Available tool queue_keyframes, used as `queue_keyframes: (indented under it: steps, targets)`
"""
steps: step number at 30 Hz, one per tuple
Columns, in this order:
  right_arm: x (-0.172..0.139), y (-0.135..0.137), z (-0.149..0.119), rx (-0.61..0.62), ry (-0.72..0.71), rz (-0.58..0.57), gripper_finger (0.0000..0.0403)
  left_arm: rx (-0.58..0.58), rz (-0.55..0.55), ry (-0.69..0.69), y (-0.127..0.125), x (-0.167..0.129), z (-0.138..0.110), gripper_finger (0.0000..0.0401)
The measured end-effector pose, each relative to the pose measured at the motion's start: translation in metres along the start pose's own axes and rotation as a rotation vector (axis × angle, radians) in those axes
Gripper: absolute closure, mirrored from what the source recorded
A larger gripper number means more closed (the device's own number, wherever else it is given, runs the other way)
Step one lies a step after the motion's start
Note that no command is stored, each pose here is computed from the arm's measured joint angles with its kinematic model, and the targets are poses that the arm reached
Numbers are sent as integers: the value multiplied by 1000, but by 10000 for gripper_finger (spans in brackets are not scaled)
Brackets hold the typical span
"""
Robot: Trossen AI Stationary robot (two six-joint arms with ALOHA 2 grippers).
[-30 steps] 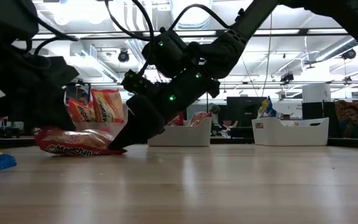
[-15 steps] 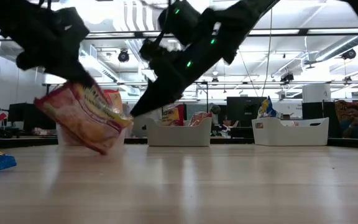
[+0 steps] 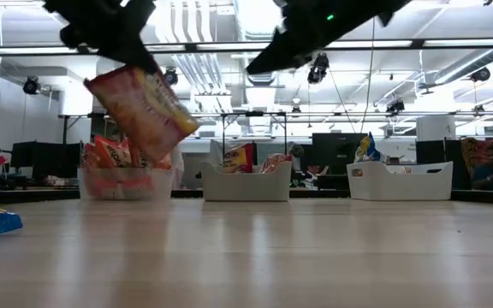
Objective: Sort Maruchan noodles
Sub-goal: Put the red noodle pack into the grey bin
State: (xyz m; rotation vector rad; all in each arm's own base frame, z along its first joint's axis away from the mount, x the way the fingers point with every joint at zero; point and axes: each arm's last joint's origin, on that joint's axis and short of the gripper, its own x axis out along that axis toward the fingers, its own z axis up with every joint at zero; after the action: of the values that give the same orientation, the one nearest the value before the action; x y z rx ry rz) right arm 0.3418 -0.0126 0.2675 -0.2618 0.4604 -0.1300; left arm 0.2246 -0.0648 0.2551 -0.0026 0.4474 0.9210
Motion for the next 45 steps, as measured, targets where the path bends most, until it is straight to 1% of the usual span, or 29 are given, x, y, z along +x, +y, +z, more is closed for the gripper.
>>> queue_keyframes:
  steps: [3,6,14,16,19,23,27,30,33,38,45]
  targets:
    - [-25,-8,0,10,-35,-41,394,14,51,-15,4,8,13,401]
    - [-45,-12,-5,20,-65,-58,394,20,104,-17,10,18,28,401]
    - [-77,-19,-20,43,-99,-87,394,27,257,-30,34,60,70,401]
    - [-82,-21,-24,48,-100,-99,394,28,239,-34,41,74,81,401]
    - [-87,-22,-26,49,-104,-127,394,-14,145,-59,55,95,98,401]
    - [-90,-22,-27,49,-94,-143,394,-98,135,-109,80,120,112,401]
    - [-90,-22,-28,36,-88,-143,394,-150,103,-116,97,144,114,401]
    - [-90,-22,-28,20,-82,-142,394,-164,121,-81,101,159,108,401]
    - [-90,-22,-29,10,-75,-148,394,-160,124,-58,97,171,102,401]
    - [-90,-24,-30,4,-47,-203,394,-179,79,-60,86,188,96,401]
    - [-89,-29,-34,19,-23,-228,394,-192,64,-63,80,196,103,401]
